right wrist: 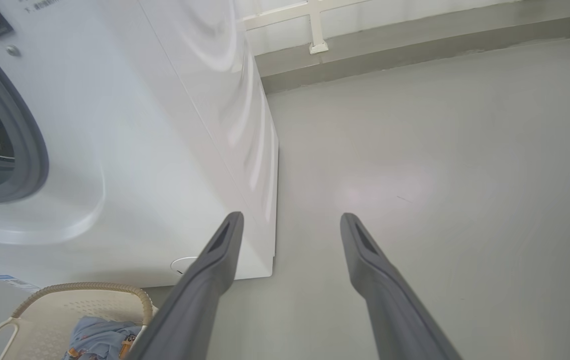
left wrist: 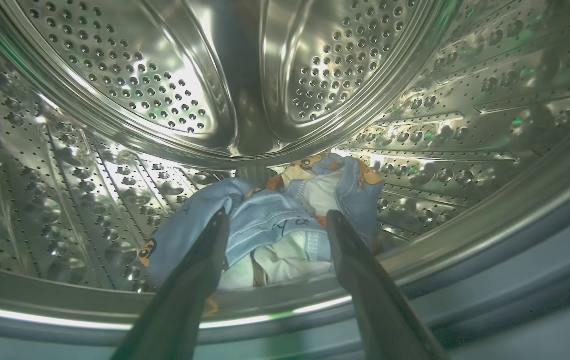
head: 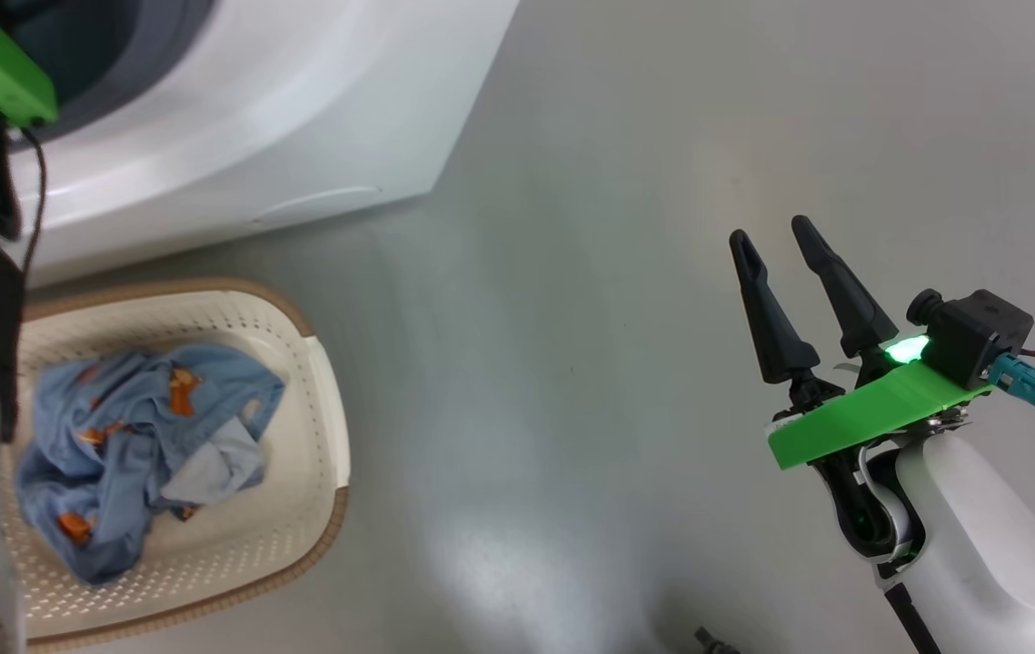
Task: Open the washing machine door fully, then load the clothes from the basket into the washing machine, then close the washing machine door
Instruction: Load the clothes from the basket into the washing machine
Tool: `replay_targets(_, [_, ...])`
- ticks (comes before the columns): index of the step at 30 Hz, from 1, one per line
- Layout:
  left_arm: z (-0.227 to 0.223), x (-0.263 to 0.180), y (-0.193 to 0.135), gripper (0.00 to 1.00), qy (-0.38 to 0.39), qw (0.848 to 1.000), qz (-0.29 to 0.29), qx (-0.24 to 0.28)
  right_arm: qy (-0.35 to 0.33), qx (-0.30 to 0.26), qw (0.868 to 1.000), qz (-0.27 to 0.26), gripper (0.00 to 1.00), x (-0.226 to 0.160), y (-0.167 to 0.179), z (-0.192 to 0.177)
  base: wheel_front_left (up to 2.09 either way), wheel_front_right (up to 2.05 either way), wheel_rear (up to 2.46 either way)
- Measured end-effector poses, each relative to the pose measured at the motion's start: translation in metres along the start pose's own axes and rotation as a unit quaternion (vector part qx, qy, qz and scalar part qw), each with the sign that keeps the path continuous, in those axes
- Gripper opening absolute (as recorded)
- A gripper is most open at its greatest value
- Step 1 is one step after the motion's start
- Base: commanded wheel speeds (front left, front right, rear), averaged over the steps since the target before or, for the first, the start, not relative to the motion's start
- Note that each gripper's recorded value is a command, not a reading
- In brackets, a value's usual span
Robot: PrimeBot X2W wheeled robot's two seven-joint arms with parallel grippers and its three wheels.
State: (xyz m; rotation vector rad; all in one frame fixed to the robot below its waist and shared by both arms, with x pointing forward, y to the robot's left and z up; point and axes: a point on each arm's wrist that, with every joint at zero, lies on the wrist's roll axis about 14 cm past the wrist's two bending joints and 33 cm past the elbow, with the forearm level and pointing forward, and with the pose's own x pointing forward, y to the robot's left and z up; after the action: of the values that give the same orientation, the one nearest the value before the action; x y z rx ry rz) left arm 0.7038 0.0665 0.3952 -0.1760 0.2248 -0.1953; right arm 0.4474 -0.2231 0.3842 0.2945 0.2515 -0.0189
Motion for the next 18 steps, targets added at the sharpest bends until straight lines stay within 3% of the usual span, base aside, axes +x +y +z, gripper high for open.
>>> replay_targets(18, [0.032, -0.083, -0.004, 1.00, -0.049, 0.998, -0.021, -0.015, -0.055, 0.002, 0.997, 0.058, 1.00, -0.004, 0.040, 0.044, 0.00, 0.00, 0.00])
